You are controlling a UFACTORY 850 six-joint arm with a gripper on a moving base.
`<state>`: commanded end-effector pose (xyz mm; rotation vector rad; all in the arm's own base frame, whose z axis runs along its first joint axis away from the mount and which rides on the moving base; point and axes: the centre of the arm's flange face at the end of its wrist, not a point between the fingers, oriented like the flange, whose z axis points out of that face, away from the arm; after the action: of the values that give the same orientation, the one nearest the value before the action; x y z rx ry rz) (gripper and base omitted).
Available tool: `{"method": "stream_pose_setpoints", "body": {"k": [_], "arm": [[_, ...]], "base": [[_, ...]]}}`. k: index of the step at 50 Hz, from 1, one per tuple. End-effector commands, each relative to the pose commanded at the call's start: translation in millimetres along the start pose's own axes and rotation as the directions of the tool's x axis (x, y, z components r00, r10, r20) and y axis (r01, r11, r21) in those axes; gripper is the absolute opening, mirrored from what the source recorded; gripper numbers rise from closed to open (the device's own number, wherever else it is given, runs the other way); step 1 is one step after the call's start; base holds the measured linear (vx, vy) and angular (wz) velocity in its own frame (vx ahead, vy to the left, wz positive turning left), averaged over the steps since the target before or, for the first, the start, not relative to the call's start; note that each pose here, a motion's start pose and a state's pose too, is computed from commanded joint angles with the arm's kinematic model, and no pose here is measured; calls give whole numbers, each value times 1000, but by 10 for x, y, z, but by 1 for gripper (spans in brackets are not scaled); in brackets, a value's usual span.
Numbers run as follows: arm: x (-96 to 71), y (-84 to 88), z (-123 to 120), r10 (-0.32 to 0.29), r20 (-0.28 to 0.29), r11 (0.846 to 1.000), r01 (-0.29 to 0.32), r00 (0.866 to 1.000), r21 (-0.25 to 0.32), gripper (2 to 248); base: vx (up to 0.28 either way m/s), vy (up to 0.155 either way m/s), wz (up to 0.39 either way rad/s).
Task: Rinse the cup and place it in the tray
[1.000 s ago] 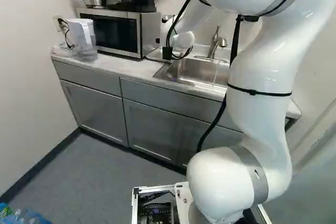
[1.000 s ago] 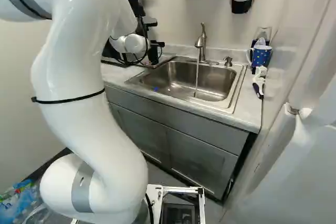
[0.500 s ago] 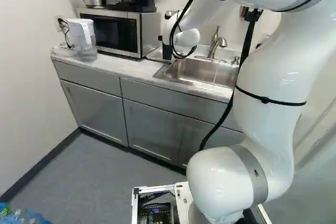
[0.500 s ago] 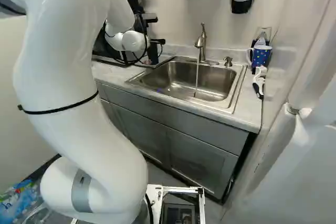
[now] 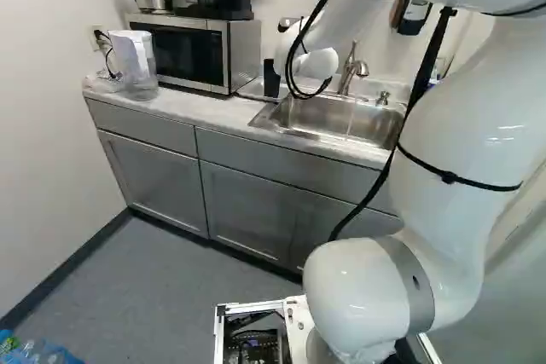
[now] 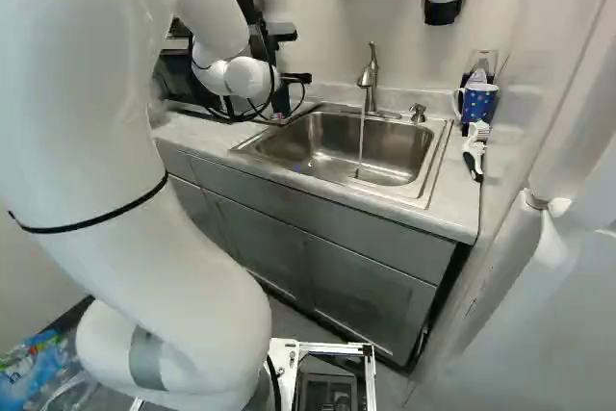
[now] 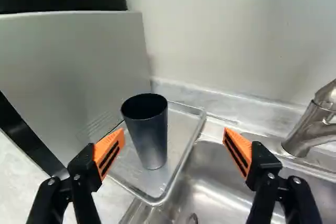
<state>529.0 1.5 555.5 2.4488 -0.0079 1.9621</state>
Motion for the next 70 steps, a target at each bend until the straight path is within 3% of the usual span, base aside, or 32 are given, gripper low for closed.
{"method": "stream_pose_setpoints", "body": {"k": [17,30,70], "arm": [[-51,161,-284,7,-1,999,-7,1000,-31,247],[55,297,-360,12,-25,998,-13,1000,-58,247],[546,877,-160,19,-111,986,-37,994,-161,247]], "base": [[0,0,0],[0,0,0],[0,0,0]]}}
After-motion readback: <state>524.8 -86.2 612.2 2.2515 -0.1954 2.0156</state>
